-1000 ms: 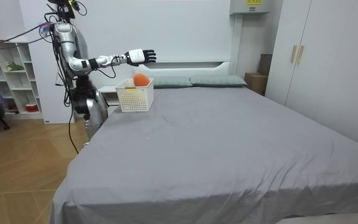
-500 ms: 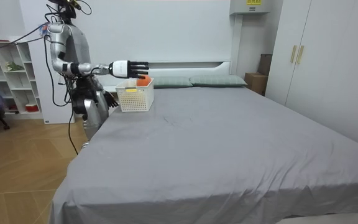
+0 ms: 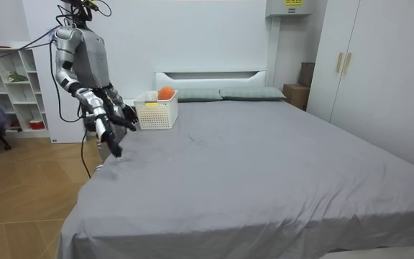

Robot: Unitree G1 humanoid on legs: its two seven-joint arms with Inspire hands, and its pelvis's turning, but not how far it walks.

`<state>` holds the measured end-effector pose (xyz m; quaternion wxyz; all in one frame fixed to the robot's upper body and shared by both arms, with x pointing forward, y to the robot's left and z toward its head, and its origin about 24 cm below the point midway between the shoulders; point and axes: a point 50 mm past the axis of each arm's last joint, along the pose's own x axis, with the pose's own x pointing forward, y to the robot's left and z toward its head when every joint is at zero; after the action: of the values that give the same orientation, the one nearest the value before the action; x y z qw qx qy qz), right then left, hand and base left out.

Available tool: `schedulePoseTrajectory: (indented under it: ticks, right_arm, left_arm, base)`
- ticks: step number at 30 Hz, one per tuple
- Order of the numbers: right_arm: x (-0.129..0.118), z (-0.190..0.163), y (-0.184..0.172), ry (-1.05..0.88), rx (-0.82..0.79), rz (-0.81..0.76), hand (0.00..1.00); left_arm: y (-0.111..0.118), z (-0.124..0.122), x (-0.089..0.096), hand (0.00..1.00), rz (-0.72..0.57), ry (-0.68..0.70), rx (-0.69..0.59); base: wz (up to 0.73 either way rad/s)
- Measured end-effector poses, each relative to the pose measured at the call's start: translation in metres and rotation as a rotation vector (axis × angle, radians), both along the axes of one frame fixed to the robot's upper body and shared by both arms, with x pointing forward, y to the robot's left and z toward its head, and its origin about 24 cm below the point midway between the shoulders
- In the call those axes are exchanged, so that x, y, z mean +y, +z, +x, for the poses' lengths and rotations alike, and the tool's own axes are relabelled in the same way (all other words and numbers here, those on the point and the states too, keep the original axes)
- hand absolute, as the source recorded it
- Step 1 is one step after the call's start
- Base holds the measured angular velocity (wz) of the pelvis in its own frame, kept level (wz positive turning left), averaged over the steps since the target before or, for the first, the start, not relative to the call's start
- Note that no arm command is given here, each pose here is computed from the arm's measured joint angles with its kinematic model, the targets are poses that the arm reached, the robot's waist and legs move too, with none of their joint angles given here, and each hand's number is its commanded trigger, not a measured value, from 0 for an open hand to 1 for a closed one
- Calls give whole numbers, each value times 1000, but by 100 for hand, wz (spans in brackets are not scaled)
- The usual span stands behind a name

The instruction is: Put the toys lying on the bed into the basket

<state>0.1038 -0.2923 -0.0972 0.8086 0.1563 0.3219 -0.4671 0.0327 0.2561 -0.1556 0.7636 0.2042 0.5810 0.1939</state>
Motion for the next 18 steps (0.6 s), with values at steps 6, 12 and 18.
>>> schedulePoseTrajectory:
  ticks: [6, 12, 18]
  right_arm:
    - [-3, -67, -34, -255, 185, 131, 0]
    - [17, -123, -57, -278, 403, 246, 0]
    - [43, -138, -68, -81, 508, 387, 0]
  left_arm:
    - [0, -8, 2, 0, -8, 32, 15]
    - [-1, -16, 4, 0, -27, 59, 25]
    - [-3, -19, 1, 0, -57, 65, 59]
  base:
    - [-3]
    - [0]
    - [1]
